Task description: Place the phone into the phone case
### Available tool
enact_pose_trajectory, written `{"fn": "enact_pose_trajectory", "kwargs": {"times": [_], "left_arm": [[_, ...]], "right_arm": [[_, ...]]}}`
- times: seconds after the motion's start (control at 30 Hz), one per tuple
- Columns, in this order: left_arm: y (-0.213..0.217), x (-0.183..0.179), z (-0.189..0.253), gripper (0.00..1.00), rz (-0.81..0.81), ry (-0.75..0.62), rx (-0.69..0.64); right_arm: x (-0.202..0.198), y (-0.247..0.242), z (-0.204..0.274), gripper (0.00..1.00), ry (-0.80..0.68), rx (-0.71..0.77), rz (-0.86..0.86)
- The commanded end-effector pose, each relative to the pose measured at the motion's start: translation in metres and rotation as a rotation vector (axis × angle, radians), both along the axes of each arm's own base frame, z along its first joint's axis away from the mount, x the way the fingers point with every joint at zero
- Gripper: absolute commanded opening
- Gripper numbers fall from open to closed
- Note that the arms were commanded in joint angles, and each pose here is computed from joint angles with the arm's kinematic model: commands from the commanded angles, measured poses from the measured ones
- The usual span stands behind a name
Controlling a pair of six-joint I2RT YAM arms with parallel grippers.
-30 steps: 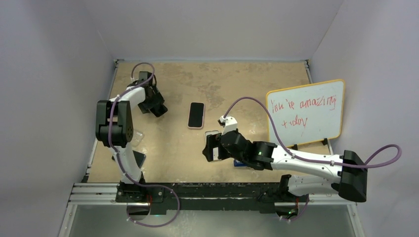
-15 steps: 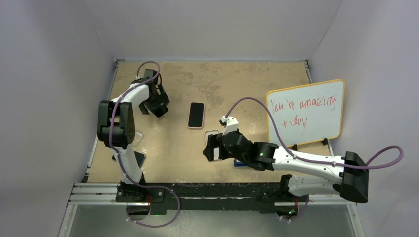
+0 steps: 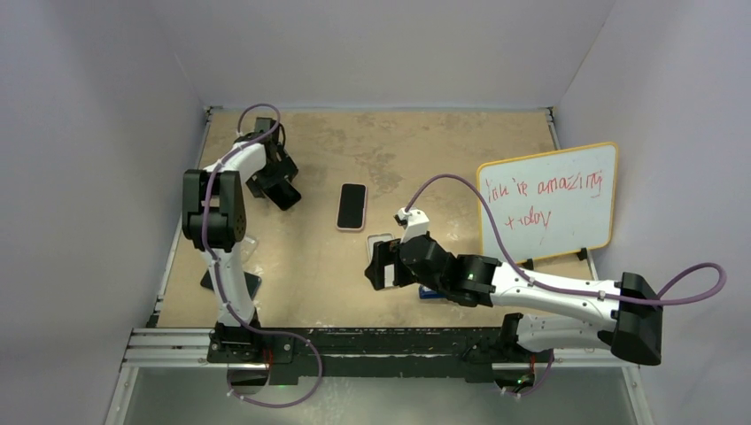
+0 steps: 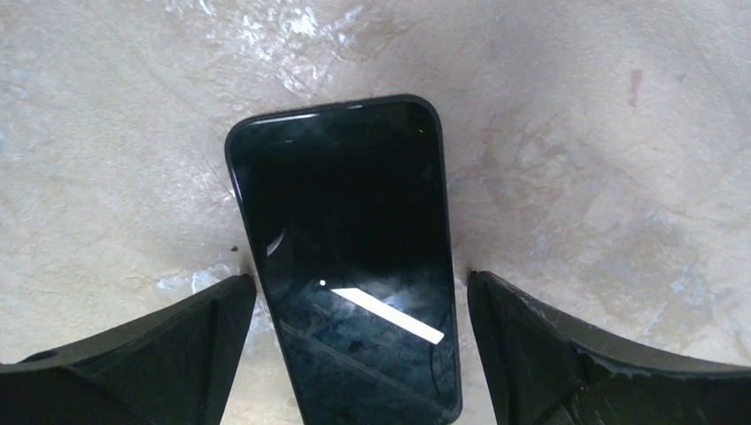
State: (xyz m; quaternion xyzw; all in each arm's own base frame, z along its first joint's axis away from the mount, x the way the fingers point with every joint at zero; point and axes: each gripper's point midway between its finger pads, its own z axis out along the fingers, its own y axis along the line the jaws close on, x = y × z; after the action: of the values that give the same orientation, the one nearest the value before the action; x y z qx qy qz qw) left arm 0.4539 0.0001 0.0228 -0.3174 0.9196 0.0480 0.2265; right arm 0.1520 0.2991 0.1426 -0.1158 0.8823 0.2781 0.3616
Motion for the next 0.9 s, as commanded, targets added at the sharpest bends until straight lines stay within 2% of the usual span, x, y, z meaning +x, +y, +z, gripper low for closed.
{"fn": "enact_pose_trajectory", "kwargs": {"times": [0.0,0.1,0.23,0.6,0.87], "left_arm": [[0.000,0.015,0.000,0.96,0.042,-0.029,-0.031],[0.002,0.012,-0.009,0.95,0.058,-0.006,-0.029],[0.005,0.005,-0.015,0.88,0.064,0.028,-0.013],[0.007,-0.012,-0.012,0.74,-0.020,0.071,0.010],[-0.008,-0.051,-0.012,0.69,-0.102,0.071,-0.054]], "right_arm": [[0.004,-0.006,0.010,0.99,-0.035,0.005,-0.019],[0.004,-0.008,0.009,0.99,-0.039,-0.002,-0.024],[0.005,-0.010,0.009,0.99,-0.041,-0.006,-0.029],[0.004,-0.001,0.009,0.99,-0.033,0.011,-0.010],[0.001,0.004,0.010,0.99,-0.009,0.043,-0.009]]}}
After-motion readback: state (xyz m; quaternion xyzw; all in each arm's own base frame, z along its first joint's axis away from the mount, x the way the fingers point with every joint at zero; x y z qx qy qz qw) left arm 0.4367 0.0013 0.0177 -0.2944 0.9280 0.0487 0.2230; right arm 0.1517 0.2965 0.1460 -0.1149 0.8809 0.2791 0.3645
